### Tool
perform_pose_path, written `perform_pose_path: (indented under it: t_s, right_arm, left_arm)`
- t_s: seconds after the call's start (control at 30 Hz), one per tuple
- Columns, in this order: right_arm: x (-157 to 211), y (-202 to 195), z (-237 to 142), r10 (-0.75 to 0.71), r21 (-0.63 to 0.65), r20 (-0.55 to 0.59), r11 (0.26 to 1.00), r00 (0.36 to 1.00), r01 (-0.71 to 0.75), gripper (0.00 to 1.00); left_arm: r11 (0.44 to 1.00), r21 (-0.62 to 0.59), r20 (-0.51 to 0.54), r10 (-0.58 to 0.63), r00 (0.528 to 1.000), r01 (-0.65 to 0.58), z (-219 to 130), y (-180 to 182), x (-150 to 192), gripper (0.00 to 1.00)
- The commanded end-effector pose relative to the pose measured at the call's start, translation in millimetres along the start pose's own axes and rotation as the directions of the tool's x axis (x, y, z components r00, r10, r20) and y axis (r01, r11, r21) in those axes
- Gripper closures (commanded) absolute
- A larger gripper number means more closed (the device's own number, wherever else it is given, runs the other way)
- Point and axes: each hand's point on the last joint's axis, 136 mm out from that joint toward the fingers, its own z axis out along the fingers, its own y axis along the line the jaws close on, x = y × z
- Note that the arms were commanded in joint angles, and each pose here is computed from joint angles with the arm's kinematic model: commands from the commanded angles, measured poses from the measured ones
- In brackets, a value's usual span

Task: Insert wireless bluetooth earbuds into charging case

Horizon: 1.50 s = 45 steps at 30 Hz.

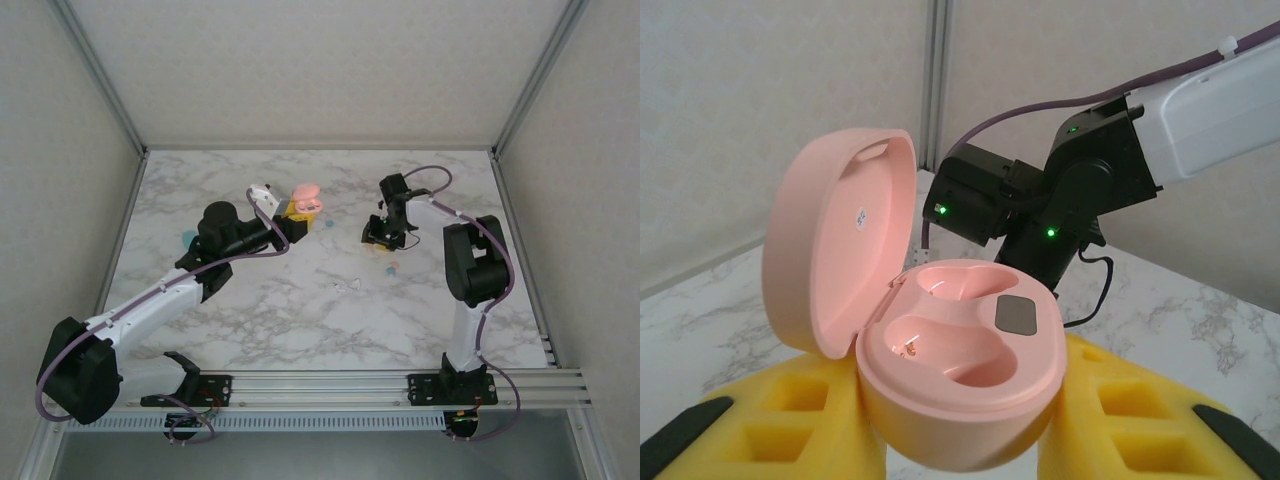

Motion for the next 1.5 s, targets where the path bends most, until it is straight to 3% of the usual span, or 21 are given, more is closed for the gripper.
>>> perform_pose_path:
  t_s: [0.0,0.4,1.0,1.47]
  right_arm:
    - [1.6,-4.9,1.1,-0.018,0.061,-0.017,0.998,1.0,0.019,0.61]
    - [-6.3,-10.2,-9.3,-0.107,0.262,-0.003,0.96,0.994,0.104,0.62]
    - [-7.2,-1.6,8.4,-0.34,0.276,-0.173,0.884,0.924,0.377,0.66]
    - [-1.3,2.2,14.8,-0.399,0.232,-0.238,0.862,0.886,0.45,0.68]
  left_arm:
    - [0.999,-0.006,0.034,0.033,0.999,-0.033,-0.3,-2.0,-15.9,0.85]
    - [0.999,-0.017,0.031,0.043,0.999,-0.043,-1.3,-0.5,-13.7,0.85]
    - [0.998,-0.027,0.028,0.05,0.998,-0.049,-6.7,-1.2,-11.8,0.85]
    - [0.998,-0.031,0.026,0.047,0.999,-0.046,-6.7,-0.4,-12.6,0.85]
